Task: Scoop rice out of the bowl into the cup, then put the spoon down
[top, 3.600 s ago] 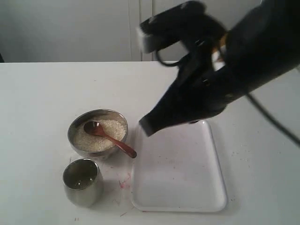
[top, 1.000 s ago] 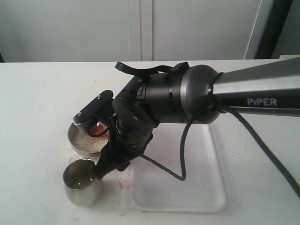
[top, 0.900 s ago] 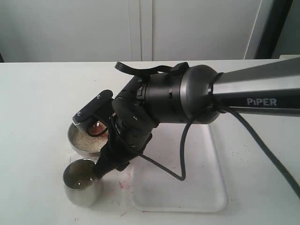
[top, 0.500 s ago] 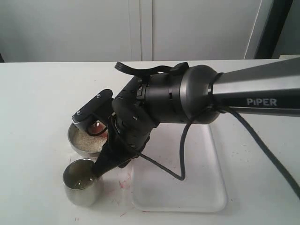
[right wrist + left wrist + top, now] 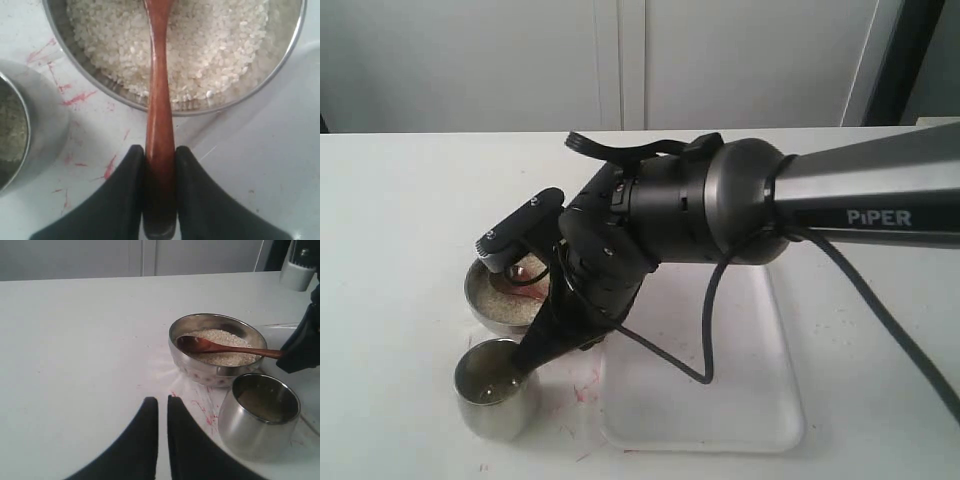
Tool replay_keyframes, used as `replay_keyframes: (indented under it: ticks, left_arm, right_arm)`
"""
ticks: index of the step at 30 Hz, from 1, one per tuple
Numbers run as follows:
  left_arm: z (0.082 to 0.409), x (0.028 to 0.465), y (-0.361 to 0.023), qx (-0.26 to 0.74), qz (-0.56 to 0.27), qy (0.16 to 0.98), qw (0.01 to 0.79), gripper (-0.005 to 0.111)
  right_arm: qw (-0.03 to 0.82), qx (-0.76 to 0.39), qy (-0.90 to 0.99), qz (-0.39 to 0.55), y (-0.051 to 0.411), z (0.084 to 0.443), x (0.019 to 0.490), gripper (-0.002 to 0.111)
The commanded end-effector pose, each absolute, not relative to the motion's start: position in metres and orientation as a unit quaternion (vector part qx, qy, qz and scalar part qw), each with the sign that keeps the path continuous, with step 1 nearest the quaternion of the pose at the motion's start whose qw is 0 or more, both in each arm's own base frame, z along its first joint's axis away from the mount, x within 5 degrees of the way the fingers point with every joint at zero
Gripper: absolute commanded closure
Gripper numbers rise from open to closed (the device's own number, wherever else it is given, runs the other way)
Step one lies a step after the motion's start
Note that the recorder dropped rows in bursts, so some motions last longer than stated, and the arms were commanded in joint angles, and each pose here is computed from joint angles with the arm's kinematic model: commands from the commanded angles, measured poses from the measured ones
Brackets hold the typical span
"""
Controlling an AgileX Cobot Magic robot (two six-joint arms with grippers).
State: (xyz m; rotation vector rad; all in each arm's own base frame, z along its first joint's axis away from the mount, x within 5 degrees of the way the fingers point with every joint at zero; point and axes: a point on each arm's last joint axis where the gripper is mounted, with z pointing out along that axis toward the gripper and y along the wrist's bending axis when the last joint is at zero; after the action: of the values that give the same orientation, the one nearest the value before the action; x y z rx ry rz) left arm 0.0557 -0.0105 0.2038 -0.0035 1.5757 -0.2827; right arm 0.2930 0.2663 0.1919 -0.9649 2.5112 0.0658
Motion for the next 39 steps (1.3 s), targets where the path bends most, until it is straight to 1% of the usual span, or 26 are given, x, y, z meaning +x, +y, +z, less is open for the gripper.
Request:
replay_keyframes:
  ticks: [1,6,7,9,11,14,15,17,19,21,28,32,39]
  left_arm:
    - [0.206,0.055,-0.011,-0.001,-0.132,0.703,0.699,0.092]
    - [0.206,0.055,-0.011,-0.001,-0.132,0.703,0.699,0.092]
    - [0.206,0.055,-0.011,-0.001,-0.132,0.703,0.699,0.092]
    - [0.206,0.055,-0.011,-0.001,-0.132,0.703,0.699,0.092]
    - [0.206,0.055,-0.011,-0.001,-0.132,0.703,0.699,0.092]
    - [0.206,0.055,-0.011,-0.001,-0.132,0.703,0.699,0.092]
    - [0.206,0.055,-0.011,-0.001,-0.132,0.703,0.699,0.092]
    - [0.206,0.055,-0.011,-0.001,-0.132,0.703,0.699,0.092]
    - [0.206,0.055,-0.011,-0.001,-0.132,0.703,0.699,0.092]
    - [0.206,0.055,-0.011,-0.001,-0.132,0.703,0.699,0.092]
    - [0.206,0.055,-0.011,-0.001,-0.132,0.703,0.699,0.092]
    - [0.206,0.055,-0.011,-0.001,-0.132,0.703,0.699,0.092]
    - [0.206,0.055,-0.011,-0.001,-0.132,0.703,0.699,0.092]
  right_arm:
    - [0.233,-0.344,0.909,0.027,0.263,0.208,0.290,0.108]
    - [0.255,-0.338,0.905,0.031,0.253,0.242,0.281,0.108]
    - [0.258,-0.338,0.905,0.027,0.245,0.259,0.274,0.108]
    - [0.251,-0.357,0.900,0.015,0.239,0.271,0.265,0.108]
    - [0.244,-0.375,0.894,-0.012,0.232,0.284,0.254,0.108]
    - [0.235,-0.425,0.869,-0.096,0.230,0.296,0.235,0.108]
    - [0.238,-0.440,0.855,-0.136,0.231,0.299,0.228,0.108]
    - [0.260,-0.469,0.825,-0.178,0.241,0.304,0.216,0.108]
    - [0.287,-0.490,0.797,-0.207,0.254,0.302,0.211,0.108]
    - [0.302,-0.487,0.780,-0.250,0.261,0.292,0.221,0.108]
    - [0.258,-0.541,0.699,-0.389,0.281,0.234,0.248,0.108]
    - [0.259,-0.543,0.688,-0.406,0.288,0.213,0.254,0.108]
    - [0.274,-0.544,0.687,-0.397,0.288,0.209,0.263,0.108]
